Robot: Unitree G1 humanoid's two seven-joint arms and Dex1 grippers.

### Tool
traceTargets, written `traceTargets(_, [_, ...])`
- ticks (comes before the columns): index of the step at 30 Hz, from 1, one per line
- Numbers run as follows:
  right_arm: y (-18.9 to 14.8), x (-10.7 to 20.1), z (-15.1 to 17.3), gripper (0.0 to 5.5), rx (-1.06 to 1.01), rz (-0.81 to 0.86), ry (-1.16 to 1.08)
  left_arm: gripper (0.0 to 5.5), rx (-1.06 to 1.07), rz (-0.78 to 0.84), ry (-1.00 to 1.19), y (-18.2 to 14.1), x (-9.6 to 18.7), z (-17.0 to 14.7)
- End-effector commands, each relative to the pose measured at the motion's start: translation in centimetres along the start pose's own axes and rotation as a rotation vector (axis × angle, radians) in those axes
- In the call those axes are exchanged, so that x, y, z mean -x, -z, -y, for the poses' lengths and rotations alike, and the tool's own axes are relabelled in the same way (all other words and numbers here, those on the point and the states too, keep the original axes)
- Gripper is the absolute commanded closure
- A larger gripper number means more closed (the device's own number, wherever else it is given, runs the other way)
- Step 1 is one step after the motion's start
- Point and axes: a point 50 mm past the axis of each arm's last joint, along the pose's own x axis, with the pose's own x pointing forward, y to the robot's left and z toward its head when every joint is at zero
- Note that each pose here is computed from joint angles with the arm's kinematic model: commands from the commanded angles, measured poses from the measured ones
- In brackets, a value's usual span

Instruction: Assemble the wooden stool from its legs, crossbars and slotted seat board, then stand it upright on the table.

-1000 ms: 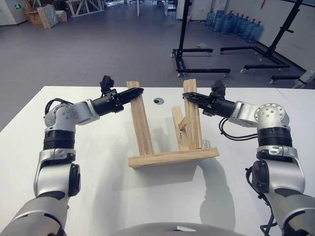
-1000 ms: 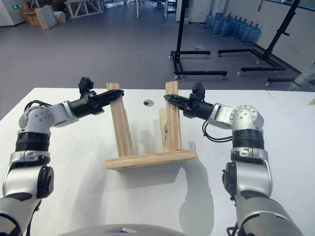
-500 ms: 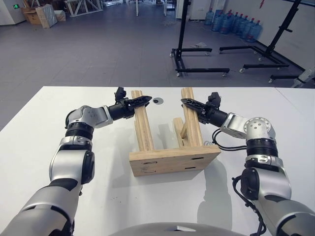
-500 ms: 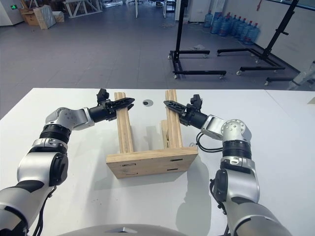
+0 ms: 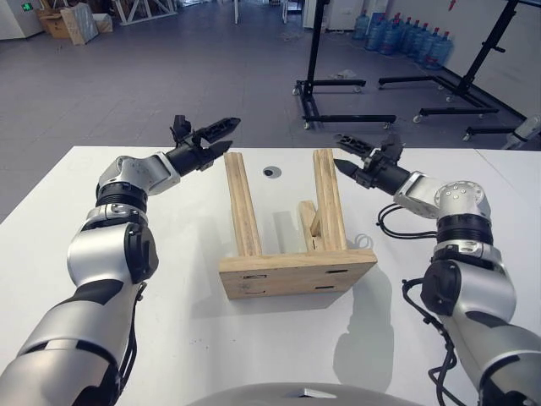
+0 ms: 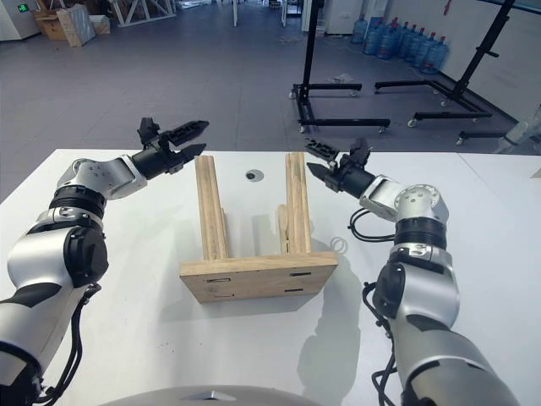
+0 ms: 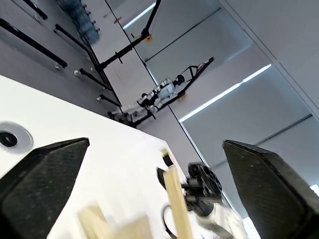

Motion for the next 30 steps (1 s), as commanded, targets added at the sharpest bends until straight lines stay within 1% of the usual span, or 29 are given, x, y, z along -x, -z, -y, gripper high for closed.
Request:
traceTargets(1, [-4.2,3.3,0.5,0.1,0.135,0.149,0.113,0.12,-0.223,0.15,-0.194,-3.6,2.3,-0.8])
traceTargets(2, [-5.2,4.8,0.8,0.1,0.193,0.179,0.153,0.12,-0.347,0.163,-0.247,-4.8,3.6,-1.1])
traceTargets(3, [-6.3,6.9,1.0,0.1,0.291,0.186,0.202,0.12,-0.522,0.134,-0.277,-5.9,5.4,-1.3])
traceTargets(4, [-6.9,8.8,1.2,0.1,0.388,0.164,0.246,0.12,-0.702,0.068,-0.292,-6.5,7.2,-1.4])
traceTargets(5, [-7.0,11.1,1.6,0.1,0.531,0.092,0.294,0.12,-0.846,-0.044,-0.273,-6.6,9.5,-1.8])
traceTargets(6, [-6.3,14.2,2.1,0.1,0.709,-0.056,0.344,0.12,-0.952,-0.214,-0.212,-5.8,13.2,-2.4])
traceTargets(7, [-4.8,17.9,2.6,0.1,0.857,-0.248,0.364,0.12,-0.992,-0.417,-0.124,-4.1,17.8,-2.6])
traceTargets(8, [-3.2,20.7,2.6,0.1,0.927,-0.42,0.351,0.12,-0.987,-0.584,-0.041,-2.4,21.1,-1.9])
traceTargets(9, [-1.4,23.6,2.1,0.1,0.957,-0.549,0.302,0.12,-0.925,-0.703,0.037,0.1,24.2,-0.7])
traceTargets(10, [0.4,25.4,1.3,0.1,0.962,-0.621,0.24,0.12,-0.839,-0.743,0.127,2.5,25.2,0.7])
traceTargets(11, [2.0,25.9,0.7,0.1,0.956,-0.656,0.173,0.12,-0.767,-0.743,0.217,4.5,25.0,1.8])
traceTargets(12, [3.5,25.7,0.4,0.1,0.951,-0.679,0.109,0.12,-0.712,-0.728,0.299,6.2,24.4,2.6])
traceTargets(13, [4.9,24.3,0.3,0.1,0.959,-0.679,0.033,0.12,-0.681,-0.709,0.373,7.8,22.9,3.0])
traceTargets(15, [7.0,20.2,0.2,0.1,0.965,-0.639,-0.123,0.12,-0.672,-0.696,0.475,10.4,19.9,3.5])
traceTargets(17, [8.5,17.7,-0.3,0.1,0.954,-0.622,-0.228,0.12,-0.69,-0.684,0.485,11.8,18.8,3.7])
traceTargets(20, [10.2,15.4,-0.6,0.1,0.922,-0.575,-0.303,0.12,-0.728,-0.692,0.46,14.2,18.2,3.4])
traceTargets(22, [11.4,14.1,-0.9,0.1,0.894,-0.56,-0.351,0.12,-0.75,-0.681,0.45,15.0,17.5,3.6])
traceTargets(26, [12.6,12.2,-0.8,0.1,0.868,-0.54,-0.366,0.12,-0.787,-0.61,0.382,15.0,15.8,3.0])
traceTargets(30, [12.7,12.2,0.0,0.1,0.857,-0.551,-0.324,0.12,-0.817,-0.602,0.319,14.8,15.4,1.8])
